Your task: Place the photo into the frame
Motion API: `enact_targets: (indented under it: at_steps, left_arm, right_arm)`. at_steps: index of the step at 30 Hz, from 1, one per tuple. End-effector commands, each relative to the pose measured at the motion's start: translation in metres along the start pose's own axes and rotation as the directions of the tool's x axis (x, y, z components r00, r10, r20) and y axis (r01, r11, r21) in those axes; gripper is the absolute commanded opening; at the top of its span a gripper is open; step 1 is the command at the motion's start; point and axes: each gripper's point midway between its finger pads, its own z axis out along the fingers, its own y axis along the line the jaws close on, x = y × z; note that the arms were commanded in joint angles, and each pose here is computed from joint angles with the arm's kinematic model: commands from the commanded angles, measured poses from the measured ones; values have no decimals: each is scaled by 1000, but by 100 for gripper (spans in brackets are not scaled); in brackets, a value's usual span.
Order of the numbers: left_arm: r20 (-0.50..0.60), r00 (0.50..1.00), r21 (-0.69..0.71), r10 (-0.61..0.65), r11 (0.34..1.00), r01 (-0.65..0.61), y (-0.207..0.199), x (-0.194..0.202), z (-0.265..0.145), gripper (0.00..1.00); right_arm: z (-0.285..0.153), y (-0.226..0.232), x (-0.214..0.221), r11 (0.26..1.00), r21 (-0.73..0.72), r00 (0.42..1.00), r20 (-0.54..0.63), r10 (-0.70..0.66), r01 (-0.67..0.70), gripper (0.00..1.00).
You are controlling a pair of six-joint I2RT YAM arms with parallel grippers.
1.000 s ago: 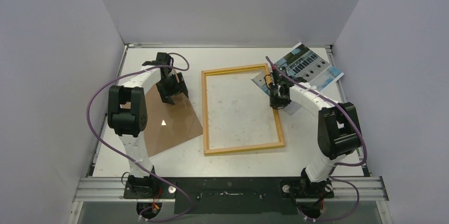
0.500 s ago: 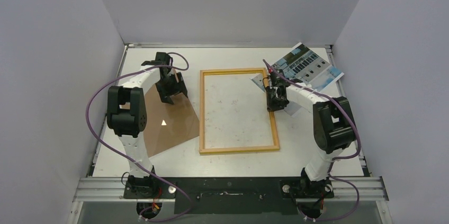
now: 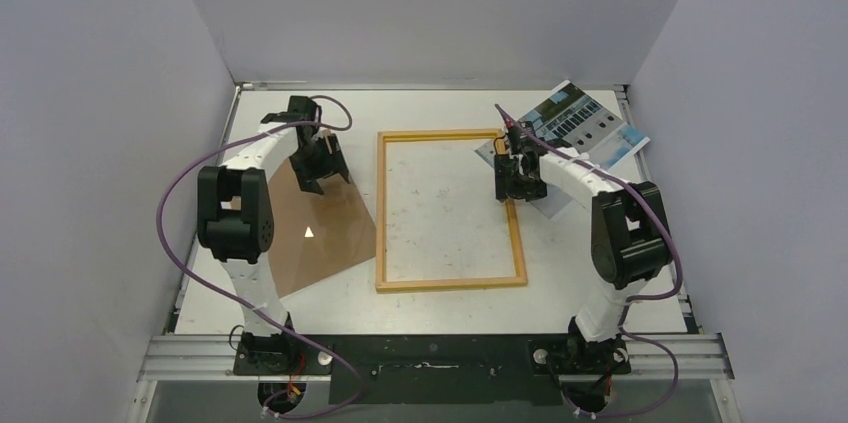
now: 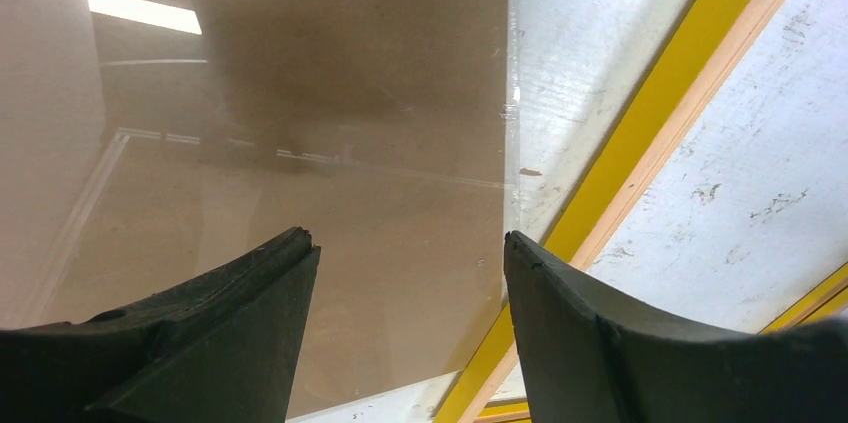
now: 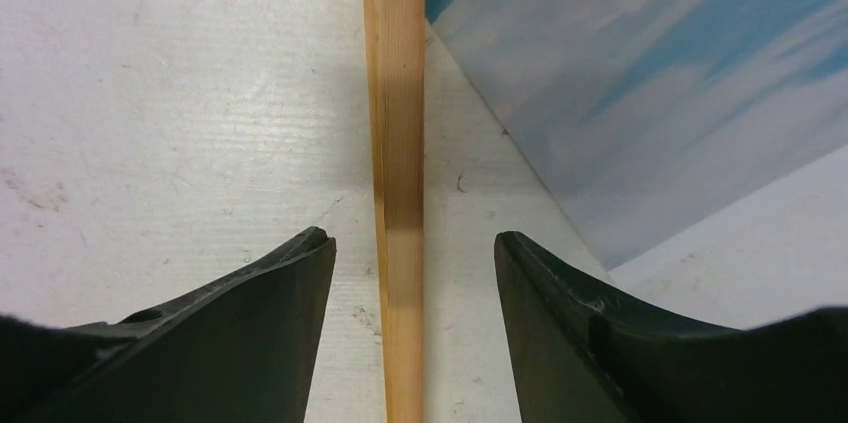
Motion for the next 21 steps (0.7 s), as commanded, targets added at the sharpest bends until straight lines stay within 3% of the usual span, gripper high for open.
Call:
enact_targets:
  at_steps: [1, 5, 10, 15, 21]
  left_arm:
    - [95, 996, 1, 2, 1000, -2, 6, -20, -36, 66]
    - [102, 995, -7, -17, 1000, 18, 12, -18, -40, 62]
    - [102, 994, -18, -49, 999, 51, 20, -13, -40, 59]
    - [84, 990, -3, -109, 994, 110, 27, -4, -33, 52]
    - [4, 975, 89, -222, 971, 221, 36, 13, -14, 38]
  right_arm:
    - [-60, -1, -52, 998, 53, 983, 181, 14, -24, 61]
    - [-79, 40, -71, 999, -45, 972, 234, -3, 14, 61]
    - [-88, 135, -81, 961, -251, 958, 285, -39, 114, 56]
    - [-94, 242, -92, 849, -514, 953, 300, 42, 124, 46]
    - [-82, 329, -71, 731, -672, 973, 227, 53, 117, 40]
